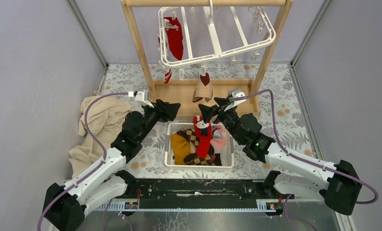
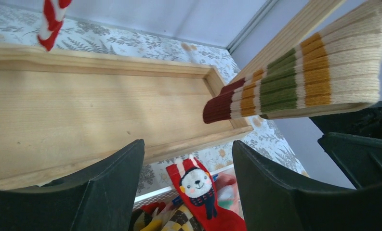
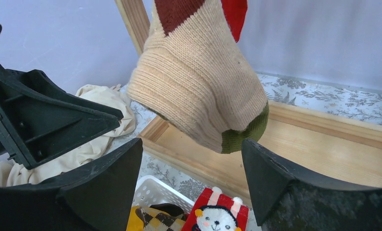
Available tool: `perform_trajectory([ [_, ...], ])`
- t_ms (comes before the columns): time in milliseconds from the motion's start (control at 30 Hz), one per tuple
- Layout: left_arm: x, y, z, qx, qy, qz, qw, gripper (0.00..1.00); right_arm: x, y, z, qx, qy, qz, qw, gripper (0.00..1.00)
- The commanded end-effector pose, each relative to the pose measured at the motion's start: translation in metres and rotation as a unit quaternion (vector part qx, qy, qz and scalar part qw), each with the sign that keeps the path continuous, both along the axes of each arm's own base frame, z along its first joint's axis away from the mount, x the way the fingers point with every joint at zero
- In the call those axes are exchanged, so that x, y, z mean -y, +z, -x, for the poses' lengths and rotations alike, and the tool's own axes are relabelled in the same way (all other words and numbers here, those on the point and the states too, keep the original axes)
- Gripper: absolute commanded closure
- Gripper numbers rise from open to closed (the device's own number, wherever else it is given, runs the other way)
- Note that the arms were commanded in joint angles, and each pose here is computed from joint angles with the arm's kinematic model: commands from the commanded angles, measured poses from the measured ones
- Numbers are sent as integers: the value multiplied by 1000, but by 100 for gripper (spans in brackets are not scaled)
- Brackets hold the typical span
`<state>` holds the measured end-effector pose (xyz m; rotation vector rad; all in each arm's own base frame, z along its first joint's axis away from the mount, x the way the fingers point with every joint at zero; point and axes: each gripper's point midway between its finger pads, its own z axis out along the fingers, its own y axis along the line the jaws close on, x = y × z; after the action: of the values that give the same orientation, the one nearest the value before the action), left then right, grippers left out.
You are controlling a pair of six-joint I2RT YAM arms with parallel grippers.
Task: Remove the socks clipped to the hanger
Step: Remove the sock from the hanger.
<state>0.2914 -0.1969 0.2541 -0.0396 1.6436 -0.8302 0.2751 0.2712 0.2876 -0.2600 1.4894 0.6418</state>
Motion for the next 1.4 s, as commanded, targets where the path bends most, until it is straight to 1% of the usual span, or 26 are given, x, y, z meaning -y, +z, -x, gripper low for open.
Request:
perform_trajectory([
  [0,18,43,3,76,-33,27,996,25,6,50,-2,49,-17,-37,998,19],
  [33,25,43,7,81,-50,26,995,25,7,50,-5,46,-24,-35,998,20],
  [133,37,43,14,93,-69,19,993,24,11,50,-10,44,-43,-29,998,23],
  [267,53,44,21,106,-89,4,990,22,9,51,-8,48,-37,-28,998,28],
  [400,64,47,20,122,-83,-13,989,21,12,53,-5,51,-34,-32,998,29],
  [500,68,46,18,126,-84,-17,988,21,15,56,-2,45,-32,-29,998,22],
  [633,67,46,19,139,-82,-14,987,20,19,56,7,32,-19,-24,999,21],
  [733,70,47,17,144,-84,-20,986,20,20,60,12,35,-7,-20,999,18],
  [867,72,50,18,150,-86,-21,985,20,10,72,18,44,24,-10,999,15],
  [967,74,50,18,152,-88,-23,984,20,6,79,18,45,30,-17,998,15],
  [1133,81,56,20,160,-96,-22,982,20,4,81,1,29,-5,-15,999,14],
  [1267,90,60,20,166,-103,-24,980,20,-3,73,-14,15,-28,5,999,12],
  [1367,97,62,21,170,-109,-28,979,20,1,68,-25,9,-60,12,998,11],
])
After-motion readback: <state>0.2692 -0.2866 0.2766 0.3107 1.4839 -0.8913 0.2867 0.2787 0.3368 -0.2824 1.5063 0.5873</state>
